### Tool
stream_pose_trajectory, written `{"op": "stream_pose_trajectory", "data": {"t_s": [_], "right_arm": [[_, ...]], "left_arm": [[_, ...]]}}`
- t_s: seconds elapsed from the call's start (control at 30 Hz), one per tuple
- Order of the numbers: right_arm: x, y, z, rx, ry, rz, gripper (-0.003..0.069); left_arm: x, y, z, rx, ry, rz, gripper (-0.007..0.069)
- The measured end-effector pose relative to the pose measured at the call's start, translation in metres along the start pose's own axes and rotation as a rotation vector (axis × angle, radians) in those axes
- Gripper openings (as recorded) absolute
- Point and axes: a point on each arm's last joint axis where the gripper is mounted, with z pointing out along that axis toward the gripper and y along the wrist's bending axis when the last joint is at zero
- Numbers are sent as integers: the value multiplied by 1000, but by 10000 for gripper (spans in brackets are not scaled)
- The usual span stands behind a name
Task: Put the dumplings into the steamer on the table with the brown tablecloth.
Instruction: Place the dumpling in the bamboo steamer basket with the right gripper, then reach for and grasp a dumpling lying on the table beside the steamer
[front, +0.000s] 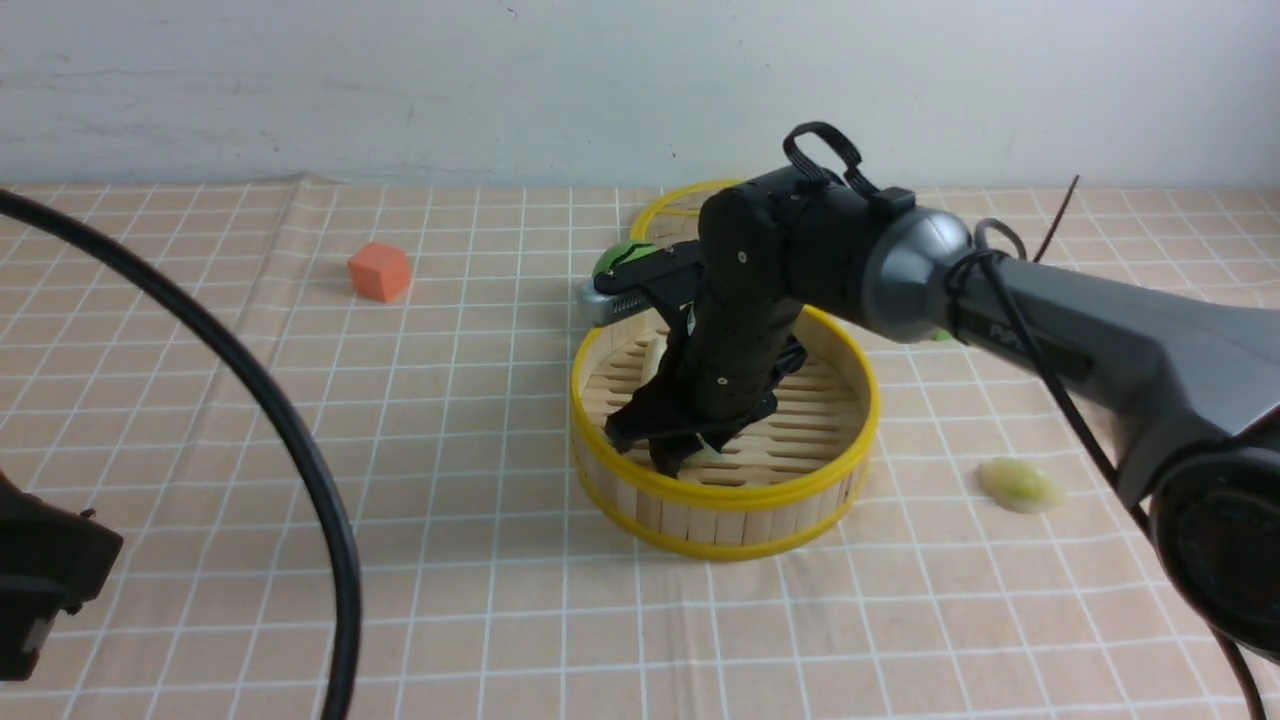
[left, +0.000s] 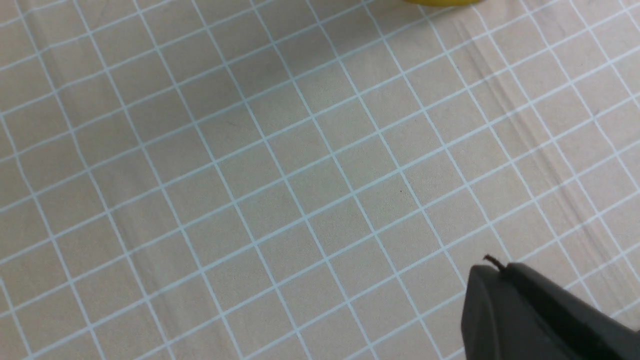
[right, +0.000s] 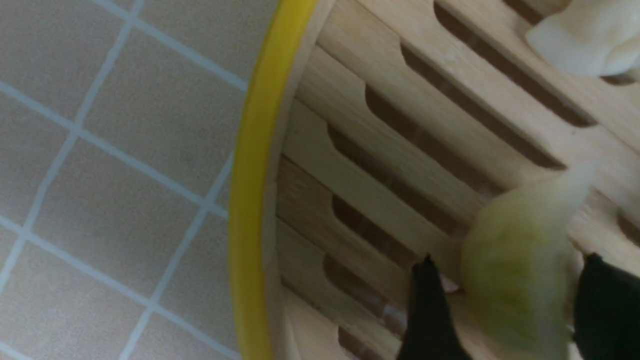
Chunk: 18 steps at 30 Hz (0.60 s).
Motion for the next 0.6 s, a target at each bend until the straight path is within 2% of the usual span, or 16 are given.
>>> {"op": "stream_pose_trajectory", "data": {"t_s": [0.03,0.07,0.17,0.23,0.37,0.4,0.47,0.53,0.57,0.6], "right_arm": [[0,0,0,0,0,0,445],[-1,0,-2,0,2,1,495],[-4,0,-21,13,33,-18,562],[-6,0,-37,29,45,-40,573],[-12,-10,-129,123,-68,-141,581],[-12,-11,-128,127,-67,-141,581],[-1,-34,-168,157,-114,-103,582],[17,-69,-179,190,-75,-49,582],[19,-69,-178,188,-69,-48,582],[28,-85,-177,197,-37,-26,582]], "left_arm": [[0,0,0,0,0,0,-13],[0,0,0,-1,0,0,-13],[0,1,0,-6,-1,2,-13],[0,1,0,-10,-1,3,-13],[0,1,0,-15,-2,5,-13],[0,1,0,-15,-2,5,-13],[0,1,0,-15,-2,5,-13],[0,1,0,-15,-2,5,-13],[0,1,0,-15,-2,5,-13],[0,1,0,-15,-2,5,-13]]}}
